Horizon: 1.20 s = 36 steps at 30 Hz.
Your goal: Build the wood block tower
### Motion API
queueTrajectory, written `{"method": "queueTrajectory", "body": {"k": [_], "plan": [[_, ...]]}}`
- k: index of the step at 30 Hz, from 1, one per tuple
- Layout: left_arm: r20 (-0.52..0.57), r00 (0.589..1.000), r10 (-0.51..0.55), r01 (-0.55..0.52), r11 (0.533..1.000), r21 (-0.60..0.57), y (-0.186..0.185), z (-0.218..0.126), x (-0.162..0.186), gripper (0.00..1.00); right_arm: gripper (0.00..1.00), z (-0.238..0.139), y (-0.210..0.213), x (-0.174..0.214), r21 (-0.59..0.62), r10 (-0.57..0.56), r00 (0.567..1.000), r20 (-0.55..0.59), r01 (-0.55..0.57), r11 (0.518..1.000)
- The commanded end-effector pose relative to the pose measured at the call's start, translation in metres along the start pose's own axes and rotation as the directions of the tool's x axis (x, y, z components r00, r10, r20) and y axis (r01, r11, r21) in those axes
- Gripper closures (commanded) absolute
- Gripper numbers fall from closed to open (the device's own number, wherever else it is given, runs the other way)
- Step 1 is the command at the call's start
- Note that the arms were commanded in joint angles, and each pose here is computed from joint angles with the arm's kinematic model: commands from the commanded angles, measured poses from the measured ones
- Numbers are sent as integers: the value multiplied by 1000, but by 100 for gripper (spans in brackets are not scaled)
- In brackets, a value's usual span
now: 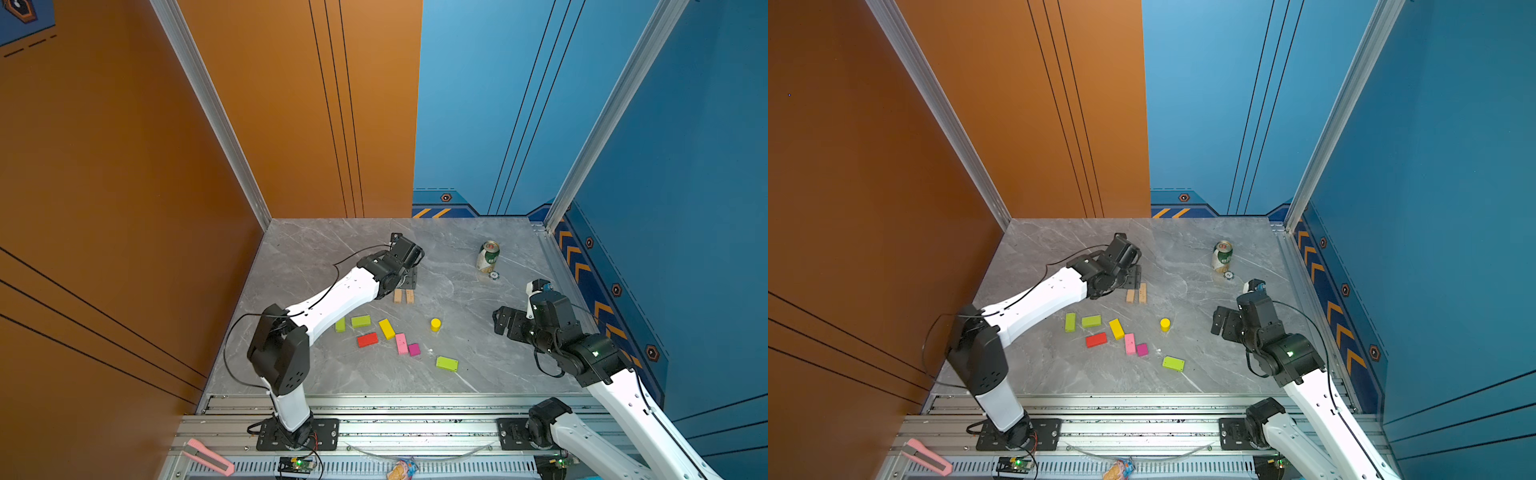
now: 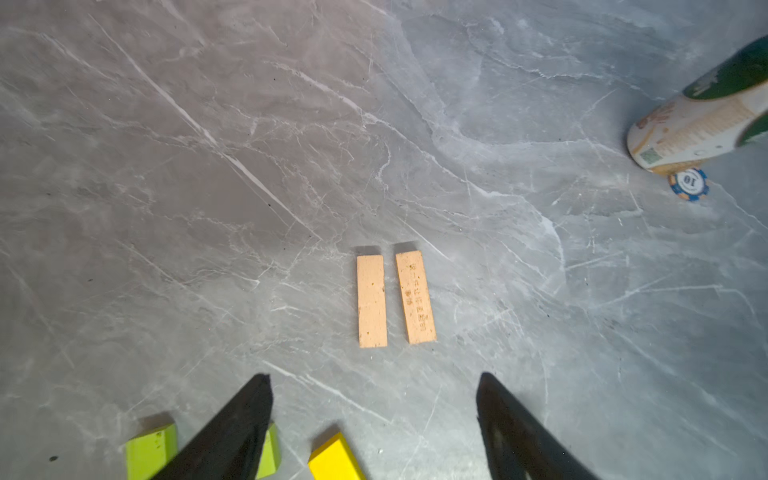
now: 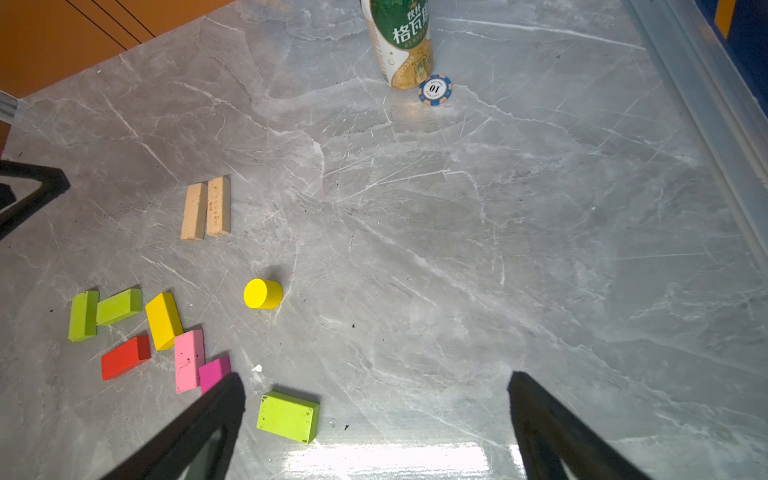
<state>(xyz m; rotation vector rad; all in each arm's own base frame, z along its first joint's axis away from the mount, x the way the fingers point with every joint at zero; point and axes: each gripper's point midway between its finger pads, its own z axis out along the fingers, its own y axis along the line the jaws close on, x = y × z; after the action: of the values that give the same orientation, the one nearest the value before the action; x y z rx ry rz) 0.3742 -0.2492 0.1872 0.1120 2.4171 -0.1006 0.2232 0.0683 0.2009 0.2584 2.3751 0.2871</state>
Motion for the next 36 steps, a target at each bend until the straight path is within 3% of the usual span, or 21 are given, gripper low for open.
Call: {"method": "queueTrajectory", "body": {"k": [1, 4, 5, 10, 19, 27, 36], "plan": [[32, 998, 62, -60, 997, -40, 13, -27, 17, 16, 0, -12, 0, -1, 9, 17, 1000, 13, -17, 1000], [69, 996, 62, -60, 998, -26, 23, -52, 33, 15, 0, -14, 5, 2, -4, 16, 1000, 11, -16, 1000], [80, 995, 56, -55, 998, -20, 28, -61, 41, 9, 0, -13, 7, 4, -9, 14, 1000, 9, -14, 1000], [108, 994, 17, -21, 999, 32, 53, -90, 97, 1, 0, -9, 25, 10, -35, -6, 1000, 7, 6, 999], [98, 991, -94, 81, 989, 127, 83, -95, 177, 2, 0, 23, 85, 27, -31, -168, 985, -39, 167, 986], [96, 983, -157, 135, 970, 203, 90, -97, 199, 2, 1, 66, 133, 47, -25, -266, 957, -117, 265, 964], [95, 989, -114, 95, 977, 191, 92, -101, 199, 2, 18, 104, 192, 52, -91, -361, 911, -197, 350, 932]]}}
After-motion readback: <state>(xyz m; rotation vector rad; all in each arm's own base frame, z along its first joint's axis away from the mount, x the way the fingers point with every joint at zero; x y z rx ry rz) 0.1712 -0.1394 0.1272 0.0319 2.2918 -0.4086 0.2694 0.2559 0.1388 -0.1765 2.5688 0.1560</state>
